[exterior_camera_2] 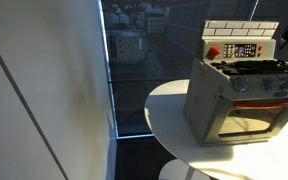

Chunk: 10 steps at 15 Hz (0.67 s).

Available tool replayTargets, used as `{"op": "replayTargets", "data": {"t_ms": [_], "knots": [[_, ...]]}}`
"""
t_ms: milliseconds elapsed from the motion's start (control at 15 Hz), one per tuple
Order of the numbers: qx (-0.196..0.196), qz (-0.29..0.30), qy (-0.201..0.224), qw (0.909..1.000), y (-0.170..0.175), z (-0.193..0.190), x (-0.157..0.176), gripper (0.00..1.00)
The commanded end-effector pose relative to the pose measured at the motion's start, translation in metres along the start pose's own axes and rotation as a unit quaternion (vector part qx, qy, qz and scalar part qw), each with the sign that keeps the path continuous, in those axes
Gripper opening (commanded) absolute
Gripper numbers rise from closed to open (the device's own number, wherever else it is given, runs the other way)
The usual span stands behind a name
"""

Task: Press the orange top button on the microwave oven controlling panel of the stove

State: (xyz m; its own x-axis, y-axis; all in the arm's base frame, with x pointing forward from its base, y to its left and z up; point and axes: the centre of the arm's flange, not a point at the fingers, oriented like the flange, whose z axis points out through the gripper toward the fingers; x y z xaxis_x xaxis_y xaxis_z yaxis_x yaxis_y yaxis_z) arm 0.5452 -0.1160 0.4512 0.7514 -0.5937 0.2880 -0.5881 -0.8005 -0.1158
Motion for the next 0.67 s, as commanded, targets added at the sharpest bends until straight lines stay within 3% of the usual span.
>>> {"op": "replayTargets", "data": {"t_ms": [0, 600], "knots": [[0.003, 0.019, 0.006, 0.9998, -0.014, 0.002, 0.016, 1.0], [0.0, 0.044, 0.01, 0.999, -0.029, 0.013, 0.029, 1.0]]}}
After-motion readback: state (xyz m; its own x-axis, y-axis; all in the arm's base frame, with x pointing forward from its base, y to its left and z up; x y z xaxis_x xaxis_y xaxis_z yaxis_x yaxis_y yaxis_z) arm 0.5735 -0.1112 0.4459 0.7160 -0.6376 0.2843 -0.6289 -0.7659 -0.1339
